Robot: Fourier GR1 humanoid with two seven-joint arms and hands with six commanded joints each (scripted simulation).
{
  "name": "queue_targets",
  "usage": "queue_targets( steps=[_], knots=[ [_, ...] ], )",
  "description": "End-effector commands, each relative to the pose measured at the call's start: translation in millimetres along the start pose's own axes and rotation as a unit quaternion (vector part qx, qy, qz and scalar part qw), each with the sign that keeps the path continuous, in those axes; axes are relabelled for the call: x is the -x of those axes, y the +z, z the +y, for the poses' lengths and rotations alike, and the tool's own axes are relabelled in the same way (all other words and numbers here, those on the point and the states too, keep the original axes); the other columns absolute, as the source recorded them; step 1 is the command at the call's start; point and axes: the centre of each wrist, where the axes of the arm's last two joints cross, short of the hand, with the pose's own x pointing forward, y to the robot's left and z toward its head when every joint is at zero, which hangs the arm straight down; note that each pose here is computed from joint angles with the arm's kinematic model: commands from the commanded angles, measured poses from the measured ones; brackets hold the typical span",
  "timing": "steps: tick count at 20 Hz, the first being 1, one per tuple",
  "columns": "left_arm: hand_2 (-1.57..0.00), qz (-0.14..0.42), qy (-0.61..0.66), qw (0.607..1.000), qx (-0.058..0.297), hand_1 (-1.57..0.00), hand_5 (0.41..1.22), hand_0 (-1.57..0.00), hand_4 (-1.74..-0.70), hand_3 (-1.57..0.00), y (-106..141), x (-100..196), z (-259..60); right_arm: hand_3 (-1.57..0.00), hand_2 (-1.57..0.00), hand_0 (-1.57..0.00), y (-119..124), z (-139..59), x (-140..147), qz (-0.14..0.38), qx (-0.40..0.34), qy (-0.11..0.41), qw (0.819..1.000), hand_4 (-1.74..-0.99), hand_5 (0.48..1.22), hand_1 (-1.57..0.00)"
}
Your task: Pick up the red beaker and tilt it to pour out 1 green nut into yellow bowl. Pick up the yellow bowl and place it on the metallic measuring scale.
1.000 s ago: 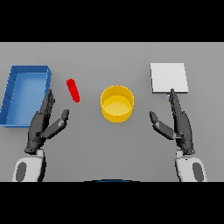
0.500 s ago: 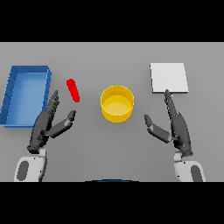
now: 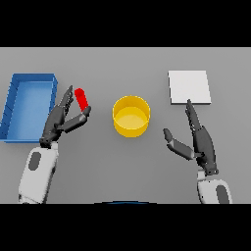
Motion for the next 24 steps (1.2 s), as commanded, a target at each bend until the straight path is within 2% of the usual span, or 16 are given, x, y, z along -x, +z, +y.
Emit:
queue_targets(
  steps=[1,6,9,11,17,18,20,21,22,24],
  knots=[
    [0.0,-0.003,-0.003,1.0,0.002,0.0,0.641,0.0,-1.19,0.0,-6,1,-2,0.0,0.0,0.0,1,1.3,1,0.006,-0.001,0.003,1.0,-1.222,0.626,0.0],
    [0.0,0.001,-0.027,1.0,0.002,0.0,0.661,0.0,-1.2,0.0,-31,-2,-3,0.0,0.0,0.0,1,-0.3,3,0.018,-0.002,-0.001,1.0,-1.226,0.631,0.0],
    [0.0,0.002,-0.025,1.0,0.006,0.0,0.669,0.0,-1.2,0.0,-39,1,-12,0.0,0.0,0.0,5,0.1,-2,0.005,0.001,-0.006,1.0,-1.234,0.635,0.0],
    [0.0,0.009,-0.028,1.0,-0.004,0.0,0.673,0.0,-1.21,0.0,-48,-2,-12,0.0,0.0,0.0,3,-2.1,-2,0.012,0.007,-0.003,1.0,-1.24,0.639,0.0],
    [-0.01,-0.021,0.027,0.999,-0.018,0.0,0.719,0.0,-1.3,0.0,-61,12,-20,0.0,0.0,0.0,1,-2.3,1,0.017,0.005,-0.006,1.0,-1.246,0.646,0.0],
    [-0.05,-0.019,0.032,0.999,-0.021,-0.01,0.738,0.0,-1.33,-0.04,-65,12,-23,0.0,0.0,0.0,3,-1.7,2,0.014,0.005,-0.008,1.0,-1.244,0.644,0.0],
    [-0.29,-0.023,0.042,0.998,-0.028,-0.23,0.787,-0.21,-1.4,-0.25,-66,15,-26,0.0,0.0,0.0,5,-2.1,1,0.013,0.008,-0.005,1.0,-1.24,0.645,0.0],
    [-0.46,-0.021,0.04,0.998,-0.037,-0.41,0.874,-0.38,-1.41,-0.52,-67,16,-26,0.0,0.0,0.0,3,-4.4,1,0.014,0.008,0.0,1.0,-1.236,0.647,0.0],
    [-0.66,-0.015,0.033,0.998,-0.049,-0.59,0.943,-0.55,-1.47,-0.73,-68,16,-28,0.0,0.0,0.0,3,-6.3,0,0.013,0.01,-0.001,1.0,-1.237,0.648,0.0],
    [-0.99,-0.014,-0.003,0.999,-0.048,-0.94,1.043,-0.92,-1.56,-0.98,-72,12,-34,0.0,0.0,0.0,2,-6.2,-2,0.015,0.008,-0.007,1.0,-1.239,0.648,0.0]
  ],
)
